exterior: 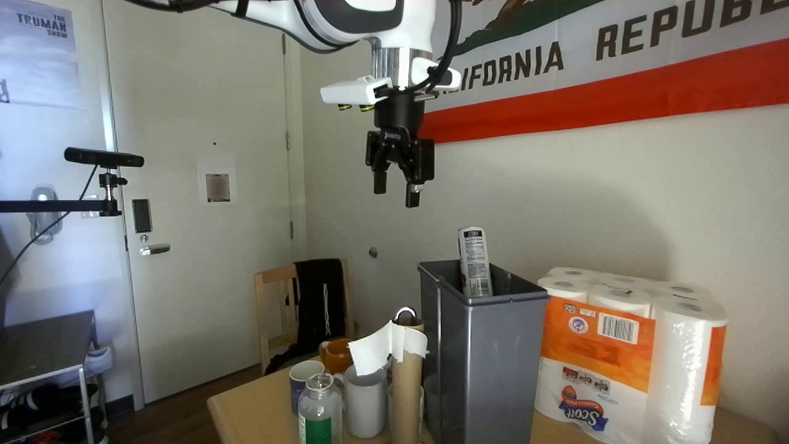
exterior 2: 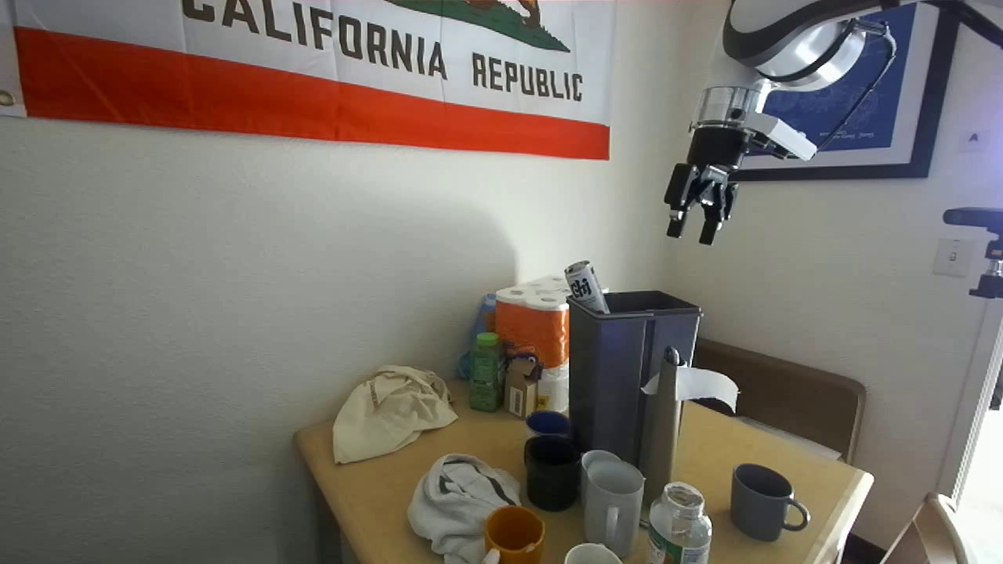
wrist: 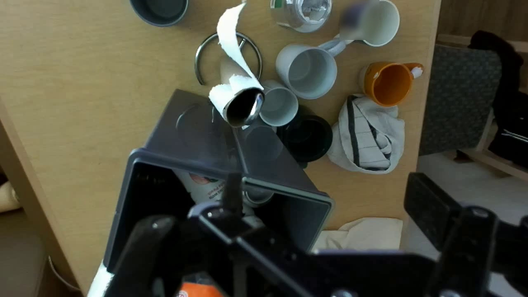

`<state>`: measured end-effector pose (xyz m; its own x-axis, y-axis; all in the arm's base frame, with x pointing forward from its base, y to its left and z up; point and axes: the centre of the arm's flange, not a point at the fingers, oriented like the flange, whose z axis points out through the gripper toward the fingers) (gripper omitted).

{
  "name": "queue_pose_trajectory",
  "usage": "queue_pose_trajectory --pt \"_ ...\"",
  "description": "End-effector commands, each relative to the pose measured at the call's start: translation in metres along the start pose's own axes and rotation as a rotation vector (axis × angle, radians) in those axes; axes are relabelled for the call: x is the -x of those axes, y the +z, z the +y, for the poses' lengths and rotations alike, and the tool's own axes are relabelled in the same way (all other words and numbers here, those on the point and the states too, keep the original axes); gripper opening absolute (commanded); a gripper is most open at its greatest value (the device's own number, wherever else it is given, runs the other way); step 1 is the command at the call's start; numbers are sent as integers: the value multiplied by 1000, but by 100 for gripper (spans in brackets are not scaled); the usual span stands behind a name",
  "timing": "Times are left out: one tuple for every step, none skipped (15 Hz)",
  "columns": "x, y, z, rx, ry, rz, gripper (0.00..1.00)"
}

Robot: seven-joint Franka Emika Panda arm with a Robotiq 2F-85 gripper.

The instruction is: Take the paper towel core and place it on the paper towel stand

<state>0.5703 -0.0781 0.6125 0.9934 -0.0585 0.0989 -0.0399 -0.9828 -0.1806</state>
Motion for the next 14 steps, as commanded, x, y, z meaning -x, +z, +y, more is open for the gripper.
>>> queue_pose_trajectory --pt "10 -8 0 -10 -2 -36 100" --pt "14 -10 0 -12 4 -60 100" --pt "19 -11 2 -7 14 -80 100" --pt "24 -11 5 -5 22 -95 100" --pt "29 -12 10 -5 32 -110 100" --pt "34 -14 16 -8 45 -118 100" --pt "39 -16 23 -13 58 -120 100" --pt "44 -17 30 -24 72 -122 100" --pt "48 -18 36 -32 84 -121 100" --pt "52 -19 42 -42 94 -120 100" --pt "54 -19 46 -54 102 -114 100" --pt "56 -20 49 -66 111 -116 100" --pt "58 -21 50 -75 106 -108 100" --pt "59 -22 52 -86 105 -102 100"
